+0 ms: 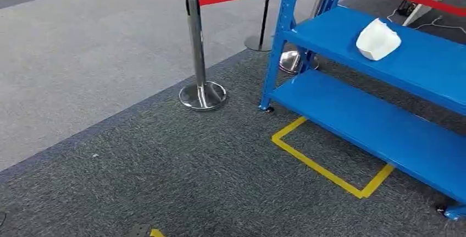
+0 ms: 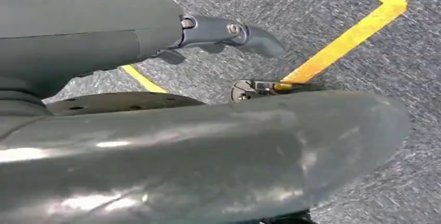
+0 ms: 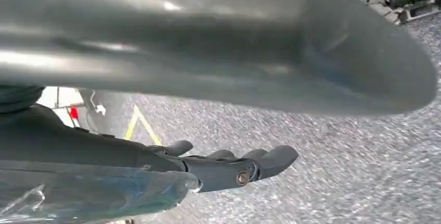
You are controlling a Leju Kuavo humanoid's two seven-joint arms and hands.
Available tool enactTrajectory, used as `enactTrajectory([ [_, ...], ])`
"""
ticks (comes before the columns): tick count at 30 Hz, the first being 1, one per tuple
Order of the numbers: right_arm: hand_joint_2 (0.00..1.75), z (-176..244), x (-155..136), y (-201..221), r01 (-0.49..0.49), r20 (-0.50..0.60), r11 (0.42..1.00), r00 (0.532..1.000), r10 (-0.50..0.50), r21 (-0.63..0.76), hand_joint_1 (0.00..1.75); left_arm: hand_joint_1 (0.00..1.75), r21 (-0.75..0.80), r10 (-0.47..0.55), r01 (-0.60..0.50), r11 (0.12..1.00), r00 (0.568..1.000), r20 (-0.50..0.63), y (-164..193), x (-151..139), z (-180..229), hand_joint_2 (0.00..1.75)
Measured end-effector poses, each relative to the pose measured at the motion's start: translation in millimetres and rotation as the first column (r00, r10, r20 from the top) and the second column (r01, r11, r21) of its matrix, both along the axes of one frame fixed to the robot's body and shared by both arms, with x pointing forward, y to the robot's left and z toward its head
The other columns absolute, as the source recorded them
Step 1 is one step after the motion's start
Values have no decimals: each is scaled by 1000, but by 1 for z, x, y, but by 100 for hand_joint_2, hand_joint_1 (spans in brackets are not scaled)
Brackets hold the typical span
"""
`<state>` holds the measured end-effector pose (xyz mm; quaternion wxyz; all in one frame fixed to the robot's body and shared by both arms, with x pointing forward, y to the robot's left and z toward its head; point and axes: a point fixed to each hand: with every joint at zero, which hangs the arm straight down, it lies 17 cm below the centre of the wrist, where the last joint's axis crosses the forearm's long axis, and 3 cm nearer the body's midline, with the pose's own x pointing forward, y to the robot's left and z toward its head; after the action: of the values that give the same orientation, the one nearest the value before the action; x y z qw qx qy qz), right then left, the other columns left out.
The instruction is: Take the parts from the cabinet and place them on the table.
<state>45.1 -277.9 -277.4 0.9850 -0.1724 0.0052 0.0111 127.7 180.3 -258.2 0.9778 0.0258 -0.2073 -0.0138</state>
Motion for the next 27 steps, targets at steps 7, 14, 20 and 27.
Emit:
enactTrajectory([
  [7, 0, 1, 4, -3, -7, 9, 1000, 1000, 7, -13, 0, 0, 0, 0, 0, 1000, 1000, 2, 0, -2, 0, 0],
  [14, 0, 1, 2, -5, -4, 2, 1000, 1000, 4, -23, 0, 0, 0, -1, 1, 1000, 1000, 6, 0, 0, 0, 0],
  [20, 0, 2, 6, -6, -7, 12, 1000, 1000, 8, -28, 0, 0, -1, -5, 5, 1000, 1000, 5, -1, 0, 0, 0],
  [27, 0, 2, 3, -8, -8, 1, 999, 1000, 8, -37, 0, 0, 5, -9, 9, 1000, 1000, 2, 1, -1, 0, 0],
])
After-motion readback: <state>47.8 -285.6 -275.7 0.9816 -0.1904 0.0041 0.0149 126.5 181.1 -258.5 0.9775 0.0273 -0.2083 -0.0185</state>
